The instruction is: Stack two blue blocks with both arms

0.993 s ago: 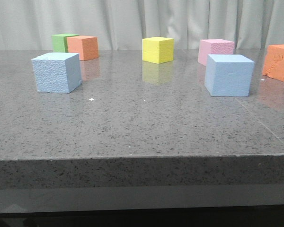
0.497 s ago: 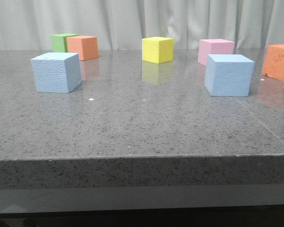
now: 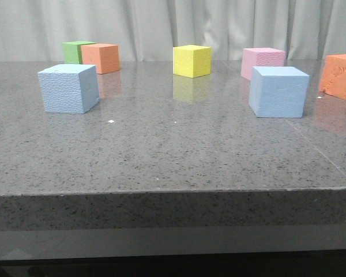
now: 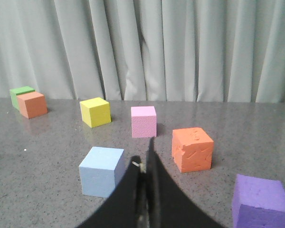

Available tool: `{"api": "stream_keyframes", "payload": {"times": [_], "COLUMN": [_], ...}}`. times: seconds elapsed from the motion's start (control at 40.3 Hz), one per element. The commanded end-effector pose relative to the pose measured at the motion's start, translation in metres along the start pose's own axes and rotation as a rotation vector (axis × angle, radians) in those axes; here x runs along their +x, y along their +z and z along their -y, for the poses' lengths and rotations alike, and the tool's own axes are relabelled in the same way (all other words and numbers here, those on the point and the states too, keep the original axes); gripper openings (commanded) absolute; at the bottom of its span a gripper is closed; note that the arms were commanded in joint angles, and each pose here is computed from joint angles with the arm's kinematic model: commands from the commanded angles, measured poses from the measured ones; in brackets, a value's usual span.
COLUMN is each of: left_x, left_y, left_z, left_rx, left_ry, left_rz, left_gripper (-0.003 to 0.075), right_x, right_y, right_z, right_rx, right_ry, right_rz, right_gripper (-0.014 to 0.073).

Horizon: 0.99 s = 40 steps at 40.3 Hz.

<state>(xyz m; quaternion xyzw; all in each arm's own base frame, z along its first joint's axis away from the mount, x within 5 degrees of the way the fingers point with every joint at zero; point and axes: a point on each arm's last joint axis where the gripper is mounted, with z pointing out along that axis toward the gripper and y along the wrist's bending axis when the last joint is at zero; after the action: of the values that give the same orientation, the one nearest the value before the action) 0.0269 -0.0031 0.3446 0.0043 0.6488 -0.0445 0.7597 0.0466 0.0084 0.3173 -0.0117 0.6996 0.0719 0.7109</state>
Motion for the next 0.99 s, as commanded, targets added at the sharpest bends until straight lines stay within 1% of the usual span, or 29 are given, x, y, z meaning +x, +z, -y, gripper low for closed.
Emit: {"api": "stream_keyframes", "payload": {"times": [0.0,0.124,0.372,0.571,0.72,0.869,0.919,0.944,0.968], "left_x": [-0.025,-0.035,-0.027,-0.020,-0.014,-0.009,-0.009,-0.009,-0.009], "left_y": [0.009,0.022,0.040,0.041,0.041,0.041,0.041,0.041,0.041], "left_z": [0.002,0.003,0.002,0.001,0.001,0.001,0.001,0.001,0.001], "left_rx": [0.007,0.006,0.002,0.000,0.000,-0.001,-0.001,-0.001,-0.001], "left_ry": [-0.018,-0.018,-0.020,-0.021,-0.021,-0.021,-0.021,-0.021,-0.021], "left_rz": [-0.040,-0.117,-0.190,-0.209,-0.251,-0.266,-0.266,-0.266,-0.266], "left_gripper": [-0.0020,-0.0020,-0.0020,-0.0020,-0.0020,-0.0020,-0.0020,-0.0019,-0.0016], "right_x": [-0.029,-0.038,-0.030,-0.029,-0.028,-0.030,-0.031,-0.031,-0.032], "right_y": [0.010,0.026,0.050,0.052,0.052,0.052,0.053,0.053,0.053], "right_z": [-0.002,-0.003,-0.001,-0.001,-0.001,-0.001,-0.001,-0.001,-0.001], "right_rx": [-0.003,-0.006,-0.001,-0.001,-0.002,0.000,0.001,0.002,0.002], "right_ry": [-0.001,0.002,0.011,0.015,0.015,0.015,0.015,0.015,0.015], "right_rz": [-0.006,-0.097,-0.214,-0.225,-0.235,-0.214,-0.207,-0.200,-0.194], "right_gripper": [-0.0067,-0.0067,-0.0067,-0.0067,-0.0067,-0.0067,-0.0057,-0.0034,0.0009]}}
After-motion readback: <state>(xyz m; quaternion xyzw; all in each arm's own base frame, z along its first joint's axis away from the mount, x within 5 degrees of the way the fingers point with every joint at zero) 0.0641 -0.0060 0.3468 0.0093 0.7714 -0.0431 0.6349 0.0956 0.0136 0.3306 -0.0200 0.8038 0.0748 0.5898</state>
